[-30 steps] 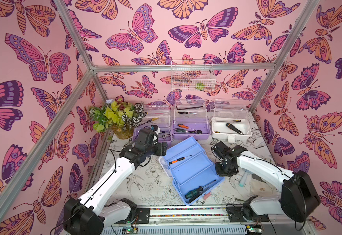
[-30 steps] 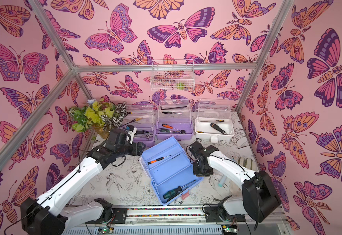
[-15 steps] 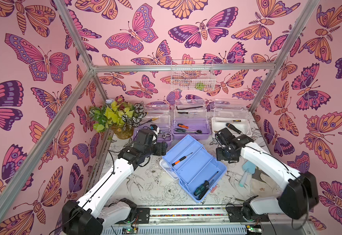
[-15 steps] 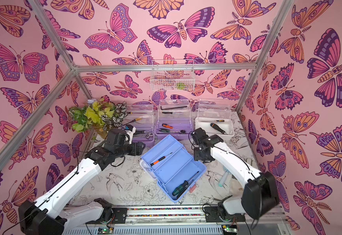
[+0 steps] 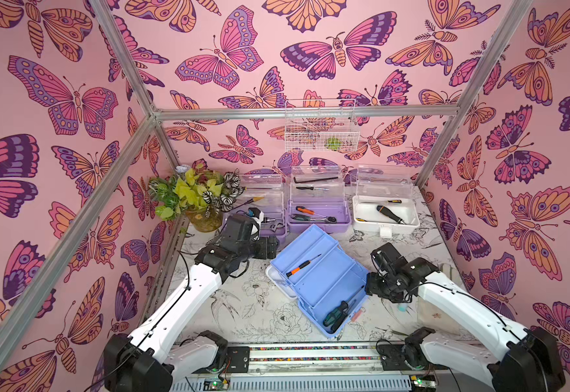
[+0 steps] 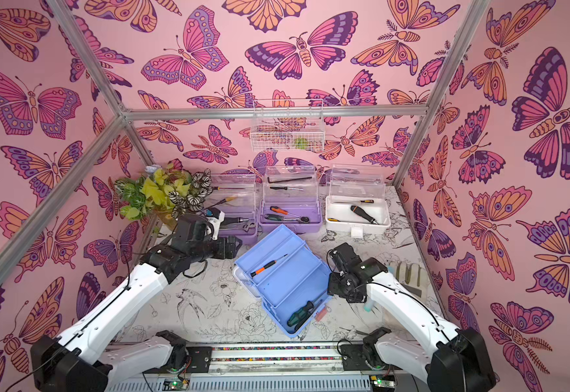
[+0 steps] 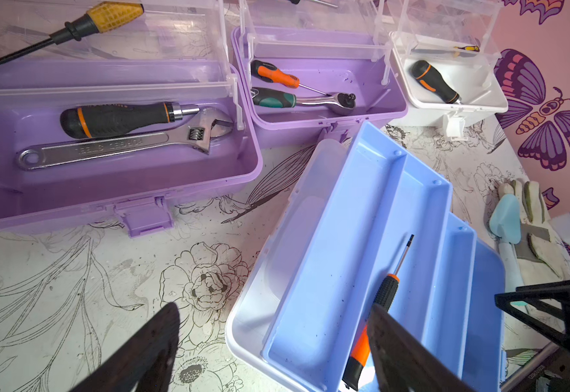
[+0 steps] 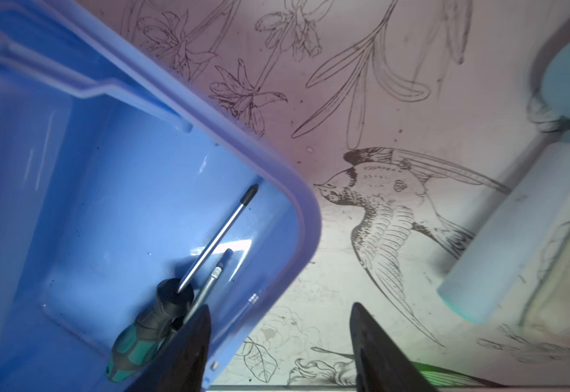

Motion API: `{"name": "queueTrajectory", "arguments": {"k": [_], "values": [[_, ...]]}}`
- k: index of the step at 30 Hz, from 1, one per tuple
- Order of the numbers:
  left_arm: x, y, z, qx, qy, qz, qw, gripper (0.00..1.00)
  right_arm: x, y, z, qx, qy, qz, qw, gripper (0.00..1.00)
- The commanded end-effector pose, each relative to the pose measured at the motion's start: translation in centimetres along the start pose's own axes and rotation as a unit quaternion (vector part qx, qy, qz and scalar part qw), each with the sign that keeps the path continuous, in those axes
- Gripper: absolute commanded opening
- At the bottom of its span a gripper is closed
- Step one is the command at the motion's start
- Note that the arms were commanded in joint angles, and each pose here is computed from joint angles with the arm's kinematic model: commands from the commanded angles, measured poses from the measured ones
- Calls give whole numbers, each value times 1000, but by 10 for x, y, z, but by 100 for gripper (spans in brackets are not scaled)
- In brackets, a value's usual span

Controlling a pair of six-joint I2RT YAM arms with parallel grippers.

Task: Close toolboxes
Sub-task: Adjust the toolbox at the center of the board.

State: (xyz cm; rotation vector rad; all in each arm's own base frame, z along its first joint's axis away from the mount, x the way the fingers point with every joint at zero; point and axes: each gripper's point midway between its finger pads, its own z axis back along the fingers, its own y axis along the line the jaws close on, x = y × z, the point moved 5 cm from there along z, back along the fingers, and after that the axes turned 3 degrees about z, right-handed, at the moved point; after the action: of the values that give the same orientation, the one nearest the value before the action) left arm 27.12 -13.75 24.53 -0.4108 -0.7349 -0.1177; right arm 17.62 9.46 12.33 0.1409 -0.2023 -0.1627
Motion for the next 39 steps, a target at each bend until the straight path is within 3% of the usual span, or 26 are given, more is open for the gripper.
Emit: {"name": "queueTrajectory", "arguments": {"k": [1,5,15,24,29,31,33,39], "values": [[-6,2,3,-2,0,6,1000,87,5,13,-10,32,2,-10,999,62],[-6,0,4,-13,4,8,1000,89,9,13,-16,13,10,1,1000,51],[-15,6,6,3,17,21,1000,90,38,10,-28,-63,29,35,997,12],[-54,20,-6,21,64,77,995,91,79,4,-35,-71,38,47,996,2],[-71,24,-11,20,81,103,991,89,96,10,-37,-44,41,54,997,3],[-79,26,-16,17,89,116,989,89,100,16,-31,-27,38,59,997,20],[-89,28,-21,15,101,126,987,87,100,18,-26,-12,38,54,998,30],[-115,27,-32,9,136,140,981,76,84,18,-1,33,29,34,998,50]]}}
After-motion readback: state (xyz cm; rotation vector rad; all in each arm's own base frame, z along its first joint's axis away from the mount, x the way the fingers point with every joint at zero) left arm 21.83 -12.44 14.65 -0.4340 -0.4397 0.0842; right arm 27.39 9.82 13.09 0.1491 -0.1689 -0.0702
